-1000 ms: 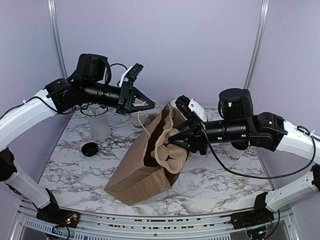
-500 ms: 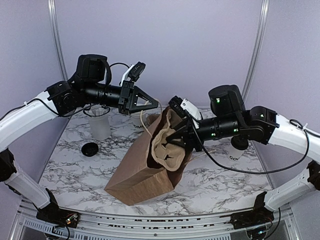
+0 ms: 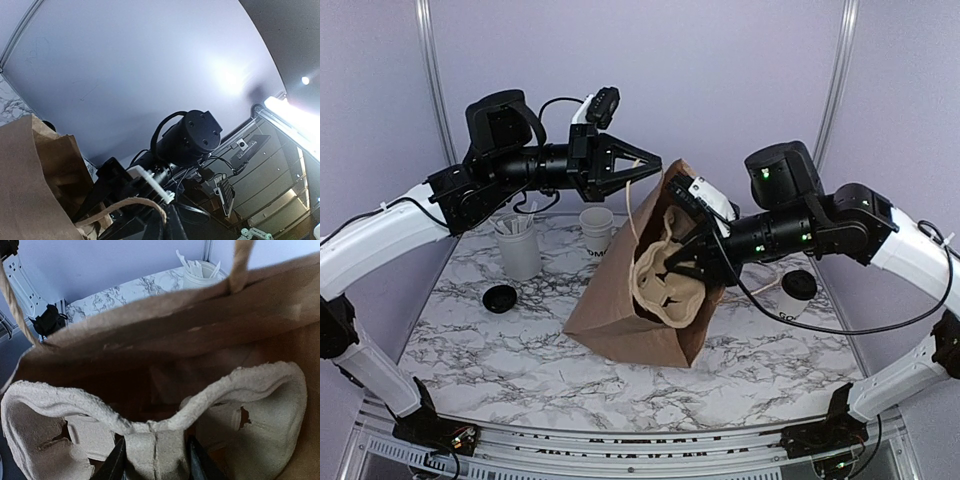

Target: Pack the takeout coffee

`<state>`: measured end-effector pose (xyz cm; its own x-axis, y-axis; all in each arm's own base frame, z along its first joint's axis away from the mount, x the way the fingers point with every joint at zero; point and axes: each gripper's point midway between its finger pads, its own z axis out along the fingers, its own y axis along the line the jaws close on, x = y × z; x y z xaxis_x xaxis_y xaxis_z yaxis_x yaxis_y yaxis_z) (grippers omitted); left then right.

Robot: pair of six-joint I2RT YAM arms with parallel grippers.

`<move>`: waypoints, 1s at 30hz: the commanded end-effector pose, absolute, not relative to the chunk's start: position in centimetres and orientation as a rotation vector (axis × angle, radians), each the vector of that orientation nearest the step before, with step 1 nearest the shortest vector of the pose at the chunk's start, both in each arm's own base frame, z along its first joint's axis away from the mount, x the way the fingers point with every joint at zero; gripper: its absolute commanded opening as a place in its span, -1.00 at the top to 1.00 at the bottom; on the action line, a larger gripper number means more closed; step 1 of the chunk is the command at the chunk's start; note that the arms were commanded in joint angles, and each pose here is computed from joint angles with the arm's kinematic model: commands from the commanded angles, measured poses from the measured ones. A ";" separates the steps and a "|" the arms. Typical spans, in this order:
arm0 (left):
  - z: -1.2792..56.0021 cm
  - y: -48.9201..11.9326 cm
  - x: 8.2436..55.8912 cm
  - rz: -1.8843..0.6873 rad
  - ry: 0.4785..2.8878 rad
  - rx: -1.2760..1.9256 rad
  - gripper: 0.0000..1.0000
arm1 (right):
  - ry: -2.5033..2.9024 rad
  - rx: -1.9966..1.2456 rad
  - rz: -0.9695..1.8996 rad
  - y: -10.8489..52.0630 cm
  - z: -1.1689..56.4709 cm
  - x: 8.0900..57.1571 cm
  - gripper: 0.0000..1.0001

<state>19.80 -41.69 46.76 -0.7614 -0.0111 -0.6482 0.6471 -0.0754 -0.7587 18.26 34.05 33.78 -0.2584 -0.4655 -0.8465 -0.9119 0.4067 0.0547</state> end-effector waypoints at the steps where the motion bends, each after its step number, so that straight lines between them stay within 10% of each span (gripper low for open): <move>1: 50.0 -43.1 18.4 -1.997 1.605 0.747 1.00 | 1.910 -1.159 0.648 31.8 35.0 18.2 0.29; 30: 40.1 -41.1 23.5 -2.093 1.900 0.368 1.00 | 2.088 -1.240 0.449 31.1 31.4 19.7 0.31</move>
<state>24.28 -42.41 36.74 -0.9517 -0.0123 -0.3069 0.3070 -0.0014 -0.9517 19.37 31.32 30.68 -0.3492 -0.6372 -0.6871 -0.8679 0.4963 -0.0191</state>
